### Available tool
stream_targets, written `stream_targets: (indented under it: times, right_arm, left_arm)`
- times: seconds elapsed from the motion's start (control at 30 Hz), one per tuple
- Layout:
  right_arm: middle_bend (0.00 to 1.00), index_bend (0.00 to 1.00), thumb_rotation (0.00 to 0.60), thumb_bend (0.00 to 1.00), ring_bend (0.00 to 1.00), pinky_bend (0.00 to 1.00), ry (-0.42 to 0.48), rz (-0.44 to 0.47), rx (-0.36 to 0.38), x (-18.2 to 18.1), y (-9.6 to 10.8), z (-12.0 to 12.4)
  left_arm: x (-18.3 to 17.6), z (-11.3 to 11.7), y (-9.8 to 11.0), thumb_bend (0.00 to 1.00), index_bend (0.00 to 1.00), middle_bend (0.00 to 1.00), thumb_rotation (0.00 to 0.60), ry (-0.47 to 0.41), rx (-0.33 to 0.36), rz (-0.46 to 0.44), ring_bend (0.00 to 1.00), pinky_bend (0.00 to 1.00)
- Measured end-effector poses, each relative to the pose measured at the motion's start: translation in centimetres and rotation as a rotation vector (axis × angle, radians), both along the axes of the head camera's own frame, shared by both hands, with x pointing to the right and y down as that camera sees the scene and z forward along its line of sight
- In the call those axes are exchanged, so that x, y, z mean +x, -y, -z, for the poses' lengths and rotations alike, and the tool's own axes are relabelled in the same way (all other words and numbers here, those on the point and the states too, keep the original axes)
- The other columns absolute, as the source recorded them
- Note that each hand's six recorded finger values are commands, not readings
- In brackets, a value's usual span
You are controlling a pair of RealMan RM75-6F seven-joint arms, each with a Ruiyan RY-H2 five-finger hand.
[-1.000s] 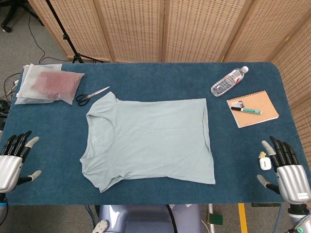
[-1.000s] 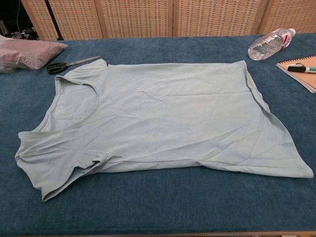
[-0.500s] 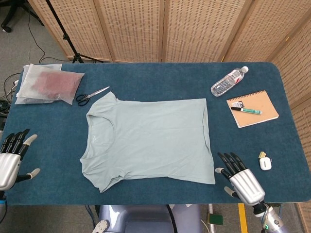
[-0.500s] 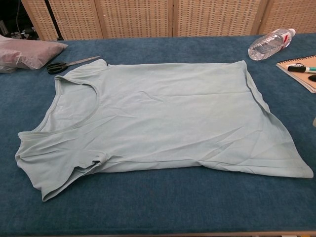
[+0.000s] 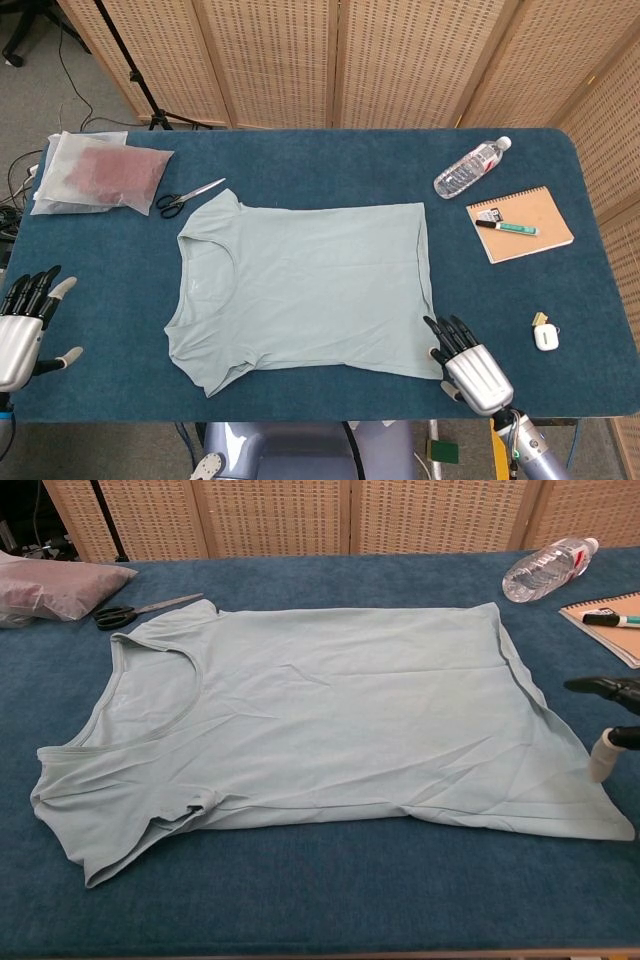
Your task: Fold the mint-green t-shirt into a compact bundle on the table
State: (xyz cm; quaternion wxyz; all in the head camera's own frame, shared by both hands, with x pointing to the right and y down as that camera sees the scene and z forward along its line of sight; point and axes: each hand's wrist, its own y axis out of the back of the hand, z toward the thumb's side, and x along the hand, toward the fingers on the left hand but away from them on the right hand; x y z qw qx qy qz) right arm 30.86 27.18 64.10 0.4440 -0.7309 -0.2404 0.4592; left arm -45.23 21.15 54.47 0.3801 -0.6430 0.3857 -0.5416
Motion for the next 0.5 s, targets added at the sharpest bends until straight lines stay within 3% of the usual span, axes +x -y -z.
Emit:
stream_targets:
  times: [0.5]
  right_arm:
    - [0.00, 0.42, 0.600, 0.23, 0.00, 0.06, -0.079, 0.009, -0.035, 0.8, -0.8, -1.5]
  left_arm:
    - [-0.1, 0.1, 0.2, 0.00, 0.00, 0.00, 0.600, -0.003, 0.001, 0.005, 0.00, 0.00]
